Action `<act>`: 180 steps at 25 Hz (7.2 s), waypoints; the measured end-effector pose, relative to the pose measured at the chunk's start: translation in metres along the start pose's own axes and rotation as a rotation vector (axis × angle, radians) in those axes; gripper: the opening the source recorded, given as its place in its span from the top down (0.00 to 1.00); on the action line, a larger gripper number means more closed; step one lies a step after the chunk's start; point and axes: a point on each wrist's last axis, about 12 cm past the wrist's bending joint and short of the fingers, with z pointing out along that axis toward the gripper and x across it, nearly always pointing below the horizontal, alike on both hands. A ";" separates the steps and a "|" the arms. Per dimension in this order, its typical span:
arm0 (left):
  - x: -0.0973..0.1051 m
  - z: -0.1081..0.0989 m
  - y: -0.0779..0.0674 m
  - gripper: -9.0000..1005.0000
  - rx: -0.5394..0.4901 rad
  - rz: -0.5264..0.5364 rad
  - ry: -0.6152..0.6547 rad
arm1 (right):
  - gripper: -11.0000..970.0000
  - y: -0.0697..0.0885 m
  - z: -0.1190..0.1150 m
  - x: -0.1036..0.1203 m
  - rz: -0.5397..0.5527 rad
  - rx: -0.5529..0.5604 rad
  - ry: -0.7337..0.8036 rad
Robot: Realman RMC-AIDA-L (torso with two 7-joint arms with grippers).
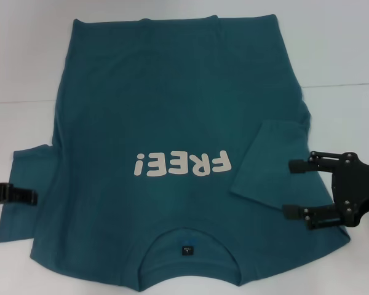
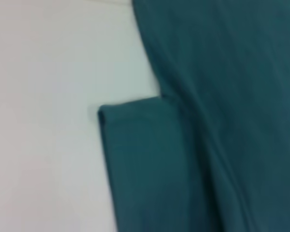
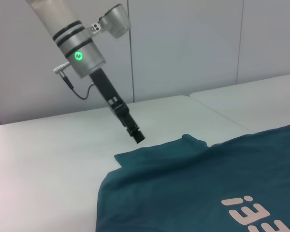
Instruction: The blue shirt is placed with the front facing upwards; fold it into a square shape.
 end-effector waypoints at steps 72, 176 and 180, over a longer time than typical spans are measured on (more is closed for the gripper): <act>0.039 0.011 0.049 0.17 0.132 -0.263 0.052 | 0.04 -0.008 0.022 0.002 0.025 -0.010 -0.013; 0.021 0.025 0.032 0.19 0.143 -0.225 0.056 | 0.04 -0.005 0.018 0.008 0.042 -0.004 -0.010; 0.022 0.024 0.035 0.19 0.132 -0.232 0.052 | 0.04 -0.005 0.018 0.008 0.042 -0.006 -0.010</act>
